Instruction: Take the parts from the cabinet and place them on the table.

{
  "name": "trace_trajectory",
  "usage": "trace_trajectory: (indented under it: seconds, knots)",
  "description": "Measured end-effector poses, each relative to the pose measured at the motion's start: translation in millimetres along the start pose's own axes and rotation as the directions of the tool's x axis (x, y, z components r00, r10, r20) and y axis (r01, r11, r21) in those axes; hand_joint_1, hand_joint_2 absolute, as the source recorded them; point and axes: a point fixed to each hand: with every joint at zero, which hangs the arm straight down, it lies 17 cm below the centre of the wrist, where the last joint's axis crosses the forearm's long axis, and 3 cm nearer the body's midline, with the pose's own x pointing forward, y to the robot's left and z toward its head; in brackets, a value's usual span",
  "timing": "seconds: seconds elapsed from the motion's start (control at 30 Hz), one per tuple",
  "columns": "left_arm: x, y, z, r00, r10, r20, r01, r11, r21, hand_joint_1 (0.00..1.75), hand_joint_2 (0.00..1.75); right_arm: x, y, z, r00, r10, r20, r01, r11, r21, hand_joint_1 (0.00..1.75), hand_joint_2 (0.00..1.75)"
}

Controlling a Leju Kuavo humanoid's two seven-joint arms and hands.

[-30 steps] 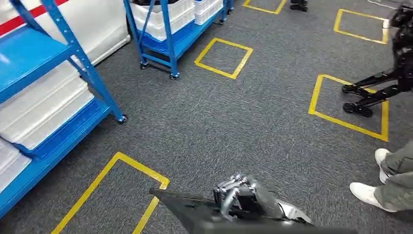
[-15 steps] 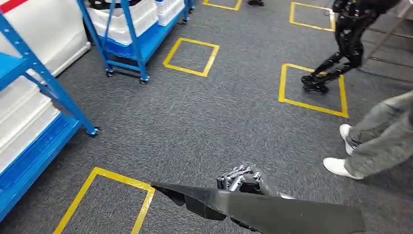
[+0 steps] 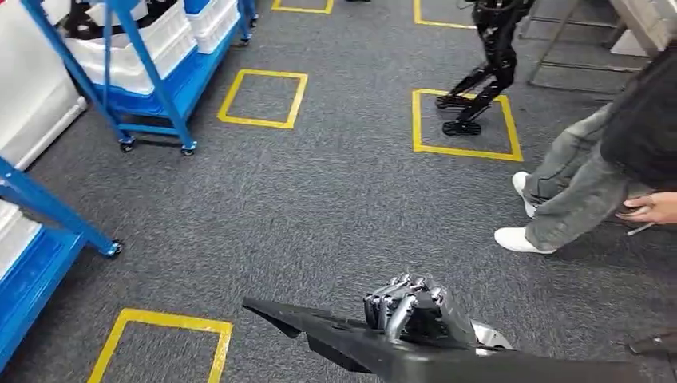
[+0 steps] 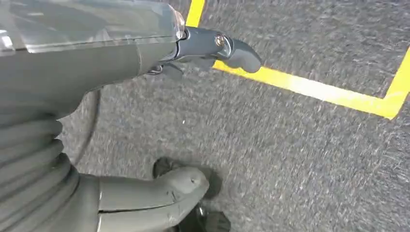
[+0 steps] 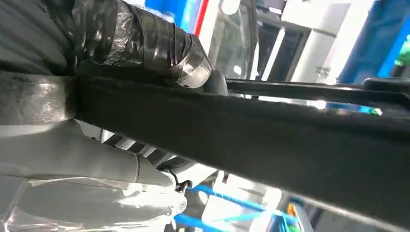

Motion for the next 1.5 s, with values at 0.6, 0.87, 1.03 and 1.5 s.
trace_trajectory:
  seconds: [0.6,0.87,1.03,1.5]
  knots:
    - [15,62,-10,1.0,-0.026,0.018,0.024,0.994,0.11,0.0,1.75,21,-4,11,0.995,-0.036,0.088,0.046,0.993,-0.108,1.75,1.75]
    - [27,41,-9,0.996,-0.046,0.081,0.041,0.997,0.066,0.0,1.75,19,-3,10,0.997,-0.026,0.075,0.035,0.992,-0.121,1.75,1.75]
    - [18,40,-7,0.996,-0.046,0.07,0.042,0.998,0.051,0.0,1.75,18,-4,8,0.997,-0.026,0.074,0.035,0.992,-0.123,1.75,1.75]
    - [14,28,-4,0.997,-0.028,0.066,0.028,1.0,-0.001,0.0,1.75,16,-7,4,0.996,-0.058,0.071,0.067,0.989,-0.132,1.75,1.75]
